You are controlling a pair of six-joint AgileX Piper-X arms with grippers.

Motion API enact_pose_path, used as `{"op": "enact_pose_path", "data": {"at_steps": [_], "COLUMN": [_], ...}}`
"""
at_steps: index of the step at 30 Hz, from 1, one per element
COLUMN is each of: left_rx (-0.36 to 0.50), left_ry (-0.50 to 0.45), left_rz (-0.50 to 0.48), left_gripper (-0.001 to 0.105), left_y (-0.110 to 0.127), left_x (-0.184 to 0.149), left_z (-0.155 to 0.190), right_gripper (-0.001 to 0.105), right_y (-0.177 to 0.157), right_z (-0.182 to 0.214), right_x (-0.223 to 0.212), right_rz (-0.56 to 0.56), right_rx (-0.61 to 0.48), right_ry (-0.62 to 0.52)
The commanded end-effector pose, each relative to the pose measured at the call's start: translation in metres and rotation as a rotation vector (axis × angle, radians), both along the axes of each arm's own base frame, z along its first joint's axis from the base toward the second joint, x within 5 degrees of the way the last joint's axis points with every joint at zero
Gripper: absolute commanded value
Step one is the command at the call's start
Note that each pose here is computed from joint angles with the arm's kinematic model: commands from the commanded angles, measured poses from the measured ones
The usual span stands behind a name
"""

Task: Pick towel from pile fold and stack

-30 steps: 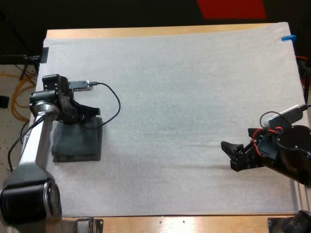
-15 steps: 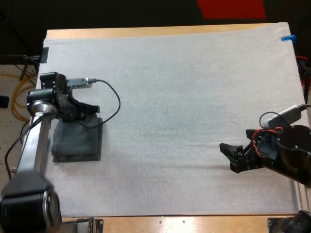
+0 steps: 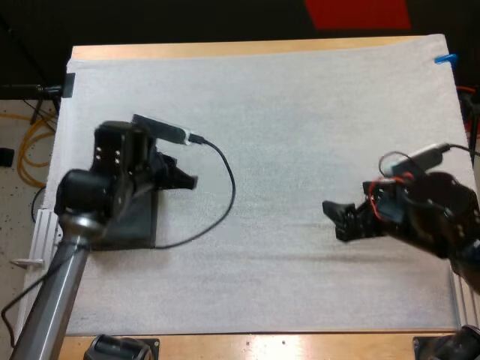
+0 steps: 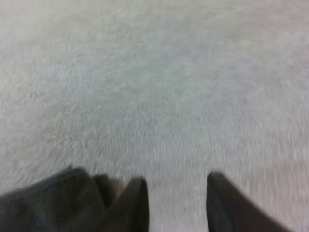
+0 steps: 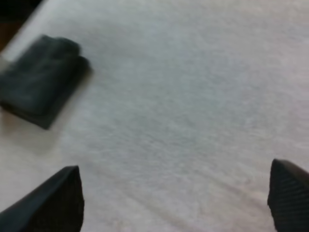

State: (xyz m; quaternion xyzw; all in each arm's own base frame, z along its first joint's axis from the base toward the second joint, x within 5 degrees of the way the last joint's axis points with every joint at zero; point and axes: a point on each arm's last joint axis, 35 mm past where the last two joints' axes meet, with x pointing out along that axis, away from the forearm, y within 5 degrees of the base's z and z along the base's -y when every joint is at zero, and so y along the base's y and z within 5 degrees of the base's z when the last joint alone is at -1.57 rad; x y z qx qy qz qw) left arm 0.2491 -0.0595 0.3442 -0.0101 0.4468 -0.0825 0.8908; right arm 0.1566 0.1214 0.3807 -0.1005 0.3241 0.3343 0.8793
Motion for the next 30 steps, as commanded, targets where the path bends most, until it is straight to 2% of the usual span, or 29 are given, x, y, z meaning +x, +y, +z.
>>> {"op": "enact_pose_path", "data": {"at_steps": [1, 5, 7, 13, 17, 19, 20, 22, 24, 27, 30], "left_rx": [0.023, 0.015, 0.016, 0.115, 0.118, 0.104, 0.097, 0.059, 0.012, -0.024, -0.002], "left_ry": [-0.034, -0.076, -0.092, -0.155, -0.181, -0.190, -0.192, -0.202, -0.228, -0.296, -0.391], "left_rz": [0.001, -0.021, -0.015, 0.014, 0.101, 0.181, 0.192, 0.260, 0.310, 0.281, 0.228], "left_gripper": [0.028, 0.028, 0.028, 0.028, 0.028, 0.028, 0.028, 0.028, 0.028, 0.028, 0.028], "left_y": [-0.005, -0.007, -0.004, 0.010, 0.030, 0.051, 0.055, 0.075, 0.082, 0.078, 0.069], "left_x": [-0.009, -0.022, -0.030, -0.047, -0.052, -0.054, -0.055, -0.062, -0.072, -0.091, -0.118], "left_z": [0.009, 0.020, 0.026, 0.040, 0.046, 0.049, 0.050, 0.054, 0.059, 0.071, 0.084], "right_gripper": [0.075, 0.075, 0.075, 0.075, 0.075, 0.075, 0.075, 0.075, 0.075, 0.075, 0.075], "right_y": [-0.005, -0.023, -0.044, -0.090, -0.099, -0.101, -0.101, -0.101, -0.102, -0.103, -0.104], "right_z": [-0.002, -0.010, -0.012, -0.010, -0.005, -0.002, -0.001, 0.001, 0.003, 0.008, 0.015], "right_x": [0.010, 0.033, 0.045, 0.050, 0.043, 0.036, 0.035, 0.028, 0.022, 0.012, 0.000], "right_rz": [-0.031, -0.116, -0.191, -0.366, -0.373, -0.369, -0.369, -0.369, -0.370, -0.371, -0.378], "right_rx": [-0.035, -0.097, -0.136, -0.177, -0.209, -0.218, -0.217, -0.215, -0.215, -0.210, -0.197], "right_ry": [-0.017, -0.011, -0.019, -0.020, -0.047, -0.057, -0.060, -0.066, -0.067, -0.083, -0.121]}}
